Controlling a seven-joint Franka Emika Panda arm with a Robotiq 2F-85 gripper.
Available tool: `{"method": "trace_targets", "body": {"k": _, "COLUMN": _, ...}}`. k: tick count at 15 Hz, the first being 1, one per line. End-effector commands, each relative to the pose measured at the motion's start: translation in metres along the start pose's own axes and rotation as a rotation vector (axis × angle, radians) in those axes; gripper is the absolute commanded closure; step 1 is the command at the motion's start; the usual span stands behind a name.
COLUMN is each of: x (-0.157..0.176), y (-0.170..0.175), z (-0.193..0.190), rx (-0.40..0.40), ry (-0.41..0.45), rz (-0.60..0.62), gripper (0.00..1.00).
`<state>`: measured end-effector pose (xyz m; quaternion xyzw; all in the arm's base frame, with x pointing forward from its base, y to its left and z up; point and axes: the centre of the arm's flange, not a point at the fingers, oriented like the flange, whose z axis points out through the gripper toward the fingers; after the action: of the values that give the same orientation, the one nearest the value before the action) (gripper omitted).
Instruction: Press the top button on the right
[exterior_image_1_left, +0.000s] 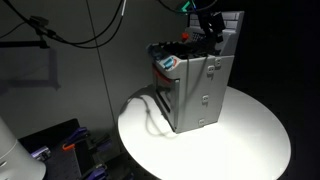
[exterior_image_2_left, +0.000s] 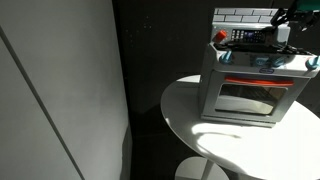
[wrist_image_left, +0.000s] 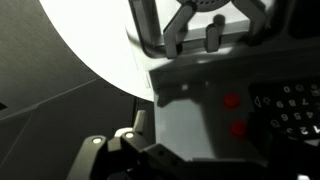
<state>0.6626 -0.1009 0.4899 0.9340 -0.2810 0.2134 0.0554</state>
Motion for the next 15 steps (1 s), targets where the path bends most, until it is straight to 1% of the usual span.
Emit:
{"method": "trace_targets", "body": {"k": 1, "x": 0.014, "y": -0.011, "z": 0.002, "rx": -0.026, "ry": 0.007, "rz": 0.010, "gripper": 0.00}}
{"method": "trace_targets", "body": {"k": 5, "x": 0.018, "y": -0.016, "z": 0.008, "rx": -0.028, "ry": 0.007, "rz": 0.007, "gripper": 0.00}}
{"method": "trace_targets", "body": {"k": 9, "x": 0.019, "y": -0.014, "z": 0.009, "rx": -0.035, "ry": -0.002, "rz": 0.010, "gripper": 0.00}}
{"method": "trace_targets", "body": {"k": 15, "x": 0.012, "y": 0.002, "z": -0.001, "rx": -0.045, "ry": -0.023, "rz": 0.016, "gripper": 0.00}}
